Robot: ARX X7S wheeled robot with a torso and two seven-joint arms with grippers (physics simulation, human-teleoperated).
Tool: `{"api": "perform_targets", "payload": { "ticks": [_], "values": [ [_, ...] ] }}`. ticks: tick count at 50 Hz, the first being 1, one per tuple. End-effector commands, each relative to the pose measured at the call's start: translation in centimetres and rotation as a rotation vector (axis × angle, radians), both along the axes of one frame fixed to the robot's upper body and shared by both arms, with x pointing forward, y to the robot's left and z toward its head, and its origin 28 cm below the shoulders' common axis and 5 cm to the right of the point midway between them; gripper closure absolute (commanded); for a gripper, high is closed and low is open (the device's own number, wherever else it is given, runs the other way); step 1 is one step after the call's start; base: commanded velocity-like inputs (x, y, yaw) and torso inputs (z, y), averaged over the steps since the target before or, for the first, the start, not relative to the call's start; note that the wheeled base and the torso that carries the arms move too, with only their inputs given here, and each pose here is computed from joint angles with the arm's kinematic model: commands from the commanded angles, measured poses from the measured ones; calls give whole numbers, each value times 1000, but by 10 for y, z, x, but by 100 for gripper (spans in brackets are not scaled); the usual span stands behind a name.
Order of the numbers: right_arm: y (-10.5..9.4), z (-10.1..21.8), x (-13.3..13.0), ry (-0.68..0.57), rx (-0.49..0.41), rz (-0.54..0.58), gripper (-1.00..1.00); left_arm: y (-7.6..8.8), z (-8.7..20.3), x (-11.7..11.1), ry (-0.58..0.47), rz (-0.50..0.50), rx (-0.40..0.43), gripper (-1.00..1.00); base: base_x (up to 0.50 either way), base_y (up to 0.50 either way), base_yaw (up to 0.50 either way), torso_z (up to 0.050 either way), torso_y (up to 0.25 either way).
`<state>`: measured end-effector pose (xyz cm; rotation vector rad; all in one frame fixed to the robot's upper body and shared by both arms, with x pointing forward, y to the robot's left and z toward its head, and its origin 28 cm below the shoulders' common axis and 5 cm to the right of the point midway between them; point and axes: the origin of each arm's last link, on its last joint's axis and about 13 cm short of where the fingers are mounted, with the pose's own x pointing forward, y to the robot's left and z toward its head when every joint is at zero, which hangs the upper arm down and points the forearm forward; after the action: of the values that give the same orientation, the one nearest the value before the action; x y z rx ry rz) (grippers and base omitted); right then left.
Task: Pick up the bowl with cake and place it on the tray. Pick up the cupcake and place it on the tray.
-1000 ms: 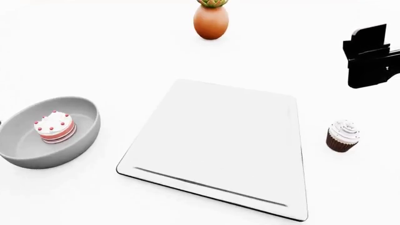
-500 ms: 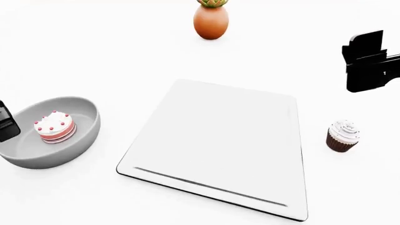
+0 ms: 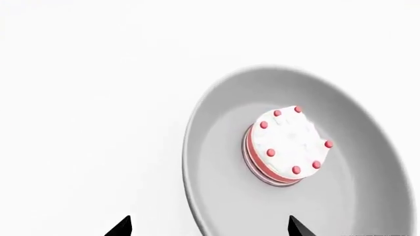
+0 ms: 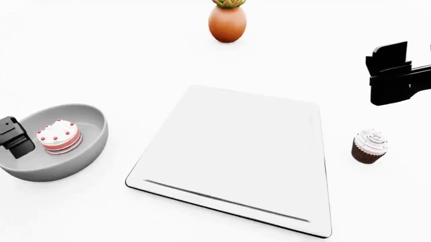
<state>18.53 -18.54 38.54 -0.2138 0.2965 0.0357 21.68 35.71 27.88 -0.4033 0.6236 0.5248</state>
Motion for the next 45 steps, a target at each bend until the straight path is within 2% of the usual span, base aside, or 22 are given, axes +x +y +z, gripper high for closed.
{"api": "perform_targets", "payload": {
  "ticks": [1, 20, 33, 45],
  "values": [
    [-1, -2, 2, 4, -1, 2, -100, -7, -5, 0, 4, 15, -20, -100, 0, 0, 0, 0, 0],
    [-1, -6, 5, 13, 4, 2, -100, -4, -26, 9, 10, 43, -51, -100, 0, 0, 0, 0, 0],
    [0, -8, 7, 21, 3, 7, -100, 0, -40, 5, -5, 89, -88, -100, 0, 0, 0, 0, 0],
    [-2, -11, 8, 28, 7, 5, -100, -1, -51, 18, -25, 90, -120, -100, 0, 0, 0, 0, 0]
  ]
}}
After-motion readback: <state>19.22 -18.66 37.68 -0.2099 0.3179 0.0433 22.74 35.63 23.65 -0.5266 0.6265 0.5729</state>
